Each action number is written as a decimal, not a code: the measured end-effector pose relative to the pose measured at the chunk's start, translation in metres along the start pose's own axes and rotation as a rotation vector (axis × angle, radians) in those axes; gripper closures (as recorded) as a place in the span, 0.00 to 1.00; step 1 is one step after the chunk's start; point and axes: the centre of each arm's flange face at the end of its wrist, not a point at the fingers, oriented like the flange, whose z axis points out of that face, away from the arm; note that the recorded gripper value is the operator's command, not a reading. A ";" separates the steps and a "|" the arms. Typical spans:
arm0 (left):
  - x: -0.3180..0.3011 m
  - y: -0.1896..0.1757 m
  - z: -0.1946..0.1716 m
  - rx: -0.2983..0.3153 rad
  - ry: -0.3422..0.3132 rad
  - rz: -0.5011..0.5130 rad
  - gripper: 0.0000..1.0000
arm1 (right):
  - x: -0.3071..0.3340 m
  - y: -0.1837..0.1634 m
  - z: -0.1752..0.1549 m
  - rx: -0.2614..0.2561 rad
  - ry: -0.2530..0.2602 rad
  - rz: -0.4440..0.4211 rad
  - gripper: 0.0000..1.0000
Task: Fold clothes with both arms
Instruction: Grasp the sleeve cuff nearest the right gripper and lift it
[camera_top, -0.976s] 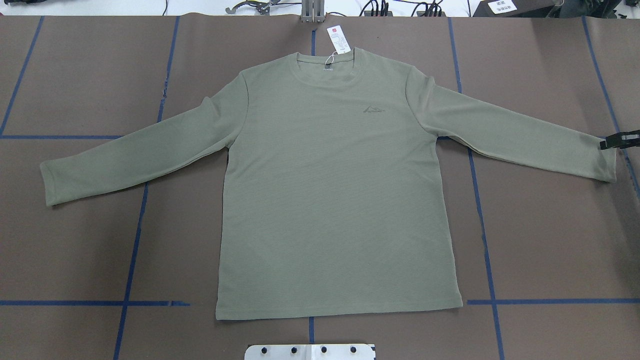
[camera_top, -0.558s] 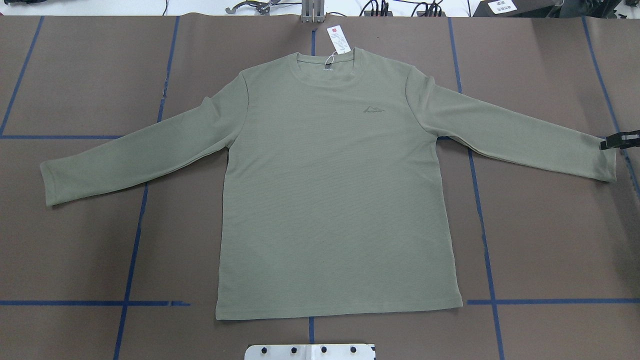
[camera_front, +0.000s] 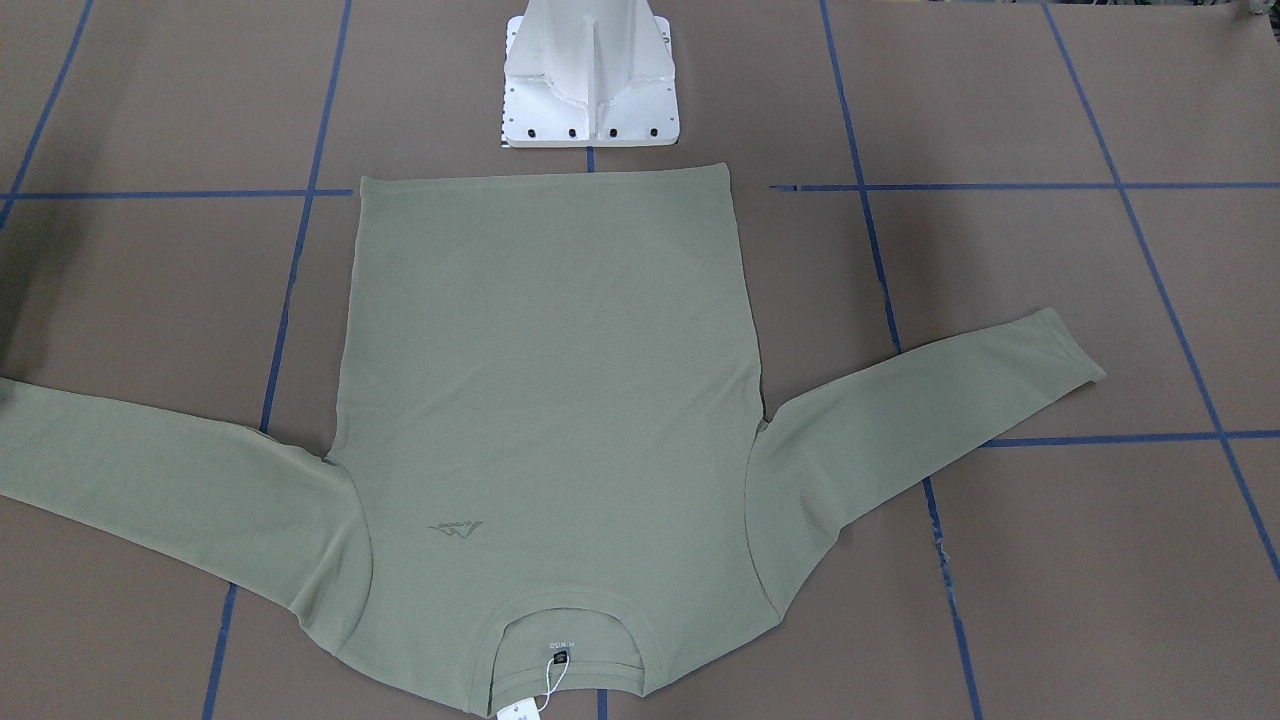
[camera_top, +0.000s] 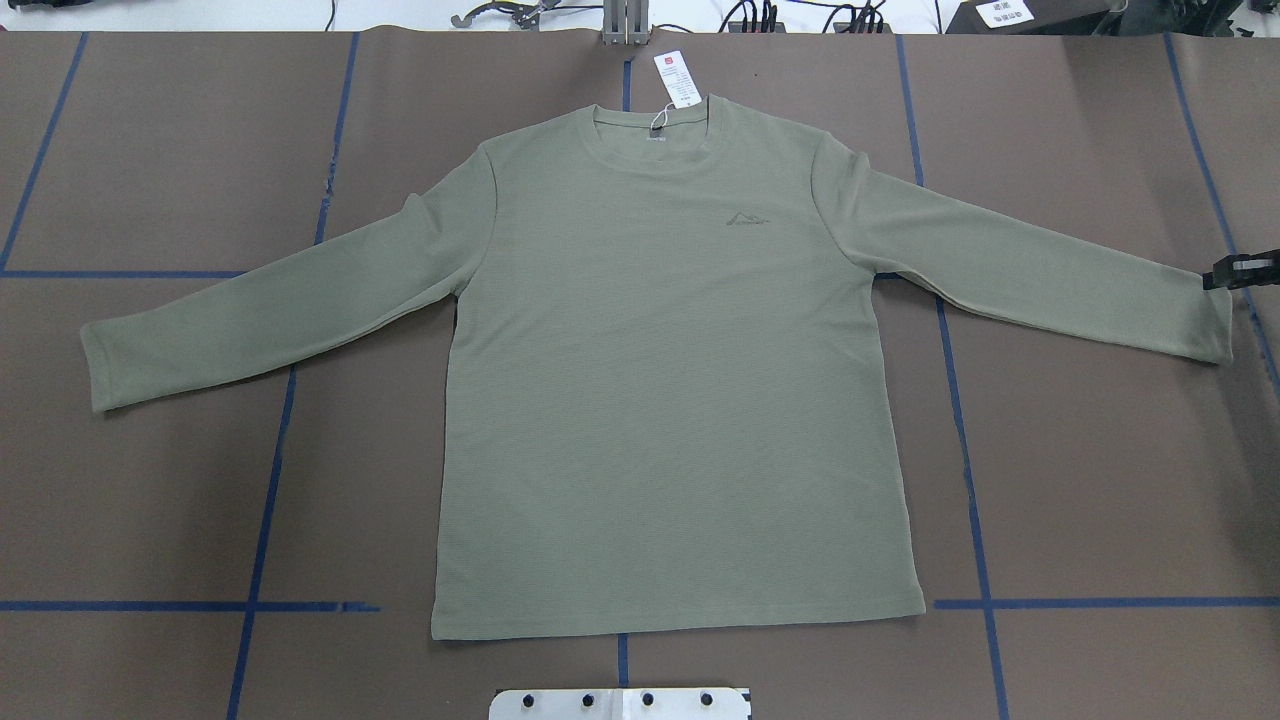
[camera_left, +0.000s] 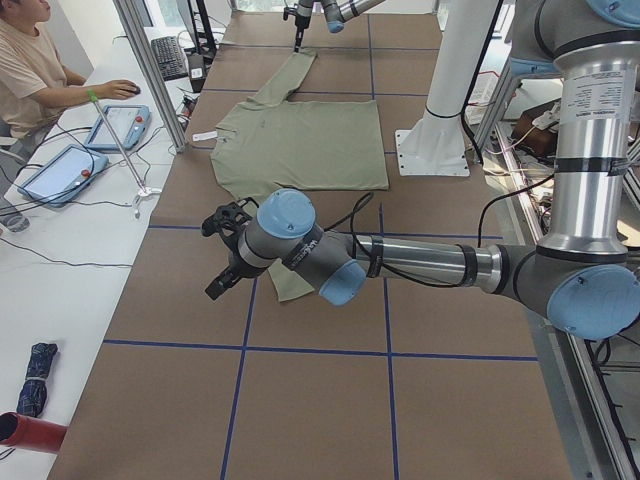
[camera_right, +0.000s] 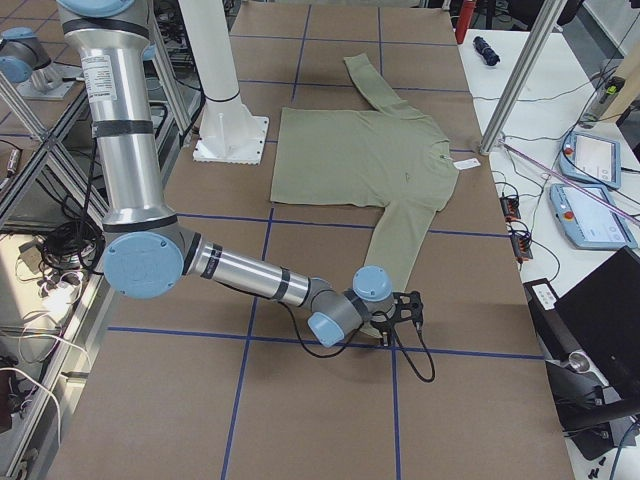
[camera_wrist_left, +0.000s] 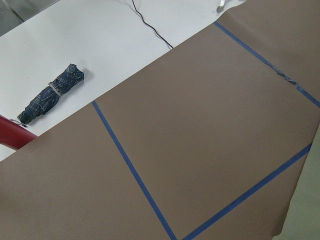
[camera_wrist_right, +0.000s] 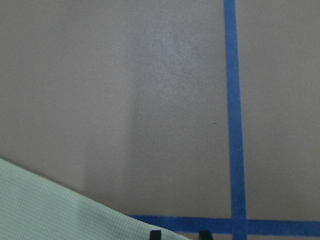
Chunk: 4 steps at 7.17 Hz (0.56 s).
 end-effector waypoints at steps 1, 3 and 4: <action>0.000 0.000 0.000 0.000 0.000 -0.001 0.00 | 0.000 0.000 0.000 0.001 0.000 0.002 1.00; 0.000 0.000 0.000 0.000 0.000 -0.001 0.00 | -0.003 -0.002 -0.002 0.006 -0.003 0.000 1.00; 0.000 0.000 0.000 0.000 0.000 -0.001 0.00 | -0.006 -0.004 -0.005 0.013 -0.008 -0.006 1.00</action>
